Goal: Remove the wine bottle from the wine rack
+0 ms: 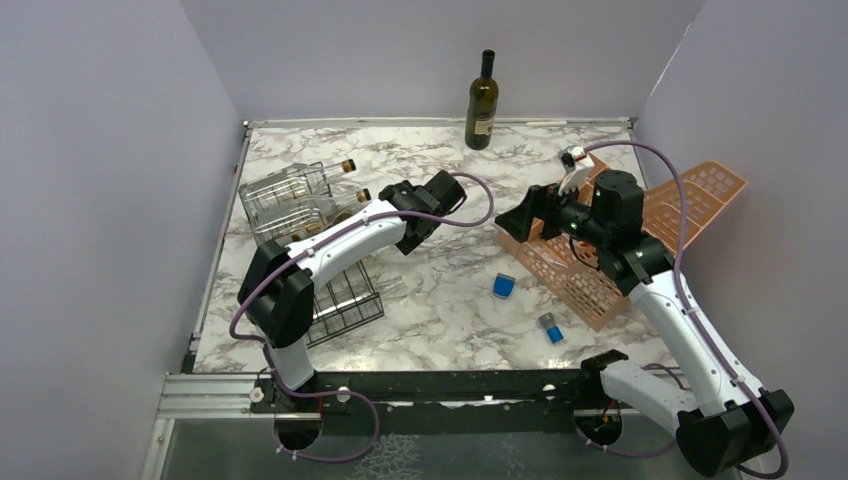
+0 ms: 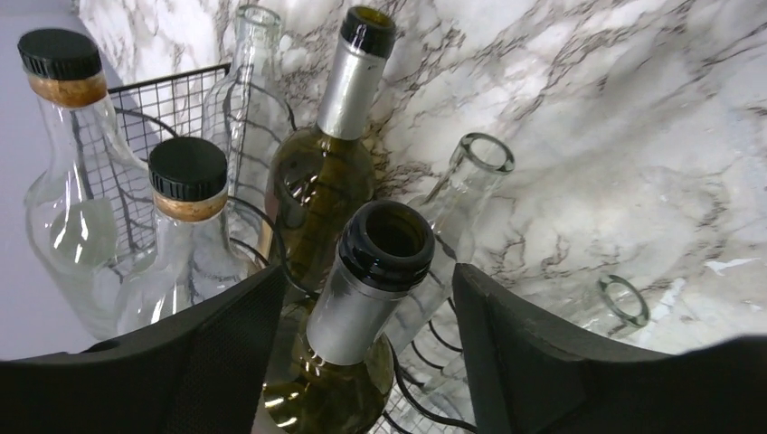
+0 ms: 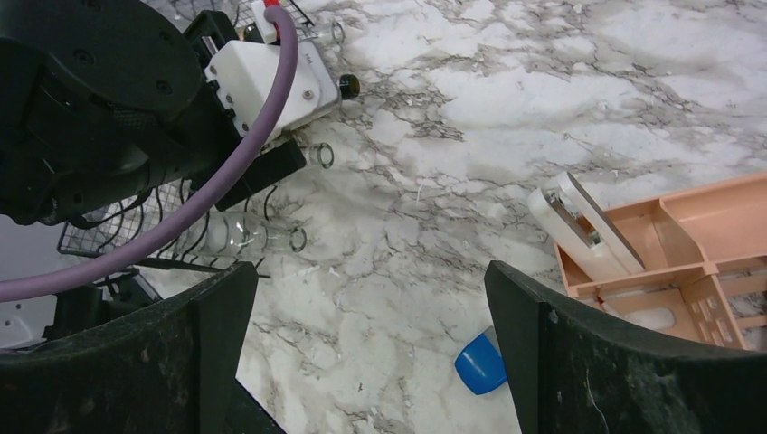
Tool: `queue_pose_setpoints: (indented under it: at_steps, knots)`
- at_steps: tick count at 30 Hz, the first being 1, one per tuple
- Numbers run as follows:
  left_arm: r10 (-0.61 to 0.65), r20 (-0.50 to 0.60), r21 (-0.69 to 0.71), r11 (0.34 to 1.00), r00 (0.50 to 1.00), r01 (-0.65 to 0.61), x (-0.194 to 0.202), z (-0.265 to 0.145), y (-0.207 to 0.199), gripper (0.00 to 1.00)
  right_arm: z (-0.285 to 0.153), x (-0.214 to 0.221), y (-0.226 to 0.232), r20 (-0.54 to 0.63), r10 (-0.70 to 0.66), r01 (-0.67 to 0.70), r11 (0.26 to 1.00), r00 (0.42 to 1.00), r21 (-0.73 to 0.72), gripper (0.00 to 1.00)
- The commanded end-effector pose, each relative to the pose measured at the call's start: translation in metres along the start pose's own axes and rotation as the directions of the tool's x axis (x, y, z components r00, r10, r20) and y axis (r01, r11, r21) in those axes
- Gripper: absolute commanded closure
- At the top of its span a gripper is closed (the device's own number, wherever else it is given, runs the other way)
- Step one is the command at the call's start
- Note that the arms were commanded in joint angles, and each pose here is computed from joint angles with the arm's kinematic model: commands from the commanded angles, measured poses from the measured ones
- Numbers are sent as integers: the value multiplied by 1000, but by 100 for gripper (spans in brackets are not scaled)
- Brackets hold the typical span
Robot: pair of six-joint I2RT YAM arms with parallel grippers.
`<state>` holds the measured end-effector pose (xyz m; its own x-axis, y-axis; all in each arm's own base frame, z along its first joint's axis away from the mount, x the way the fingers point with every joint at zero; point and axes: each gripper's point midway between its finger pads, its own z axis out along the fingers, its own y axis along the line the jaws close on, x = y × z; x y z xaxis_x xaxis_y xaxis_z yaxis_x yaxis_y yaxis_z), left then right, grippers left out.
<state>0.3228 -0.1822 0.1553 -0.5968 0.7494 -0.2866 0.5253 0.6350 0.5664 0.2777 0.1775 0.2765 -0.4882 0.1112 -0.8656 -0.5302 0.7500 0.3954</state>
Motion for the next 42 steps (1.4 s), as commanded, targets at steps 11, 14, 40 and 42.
queue_pose_setpoints:
  at_steps: [11,14,40,42]
  knots:
    - [63,-71,-163,984,996,-73,27,15,20,35,2,11,-7,-25,-21,22,999,999,41,1]
    - [53,-54,-185,981,997,-62,26,15,23,39,2,11,-7,-27,-19,20,999,999,44,0]
    - [-34,132,-344,936,991,78,-3,-61,69,72,9,14,-11,-45,-7,9,999,999,49,0]
    - [-69,160,-345,931,985,121,-4,-69,75,73,10,15,-11,-47,-5,7,999,999,48,0]
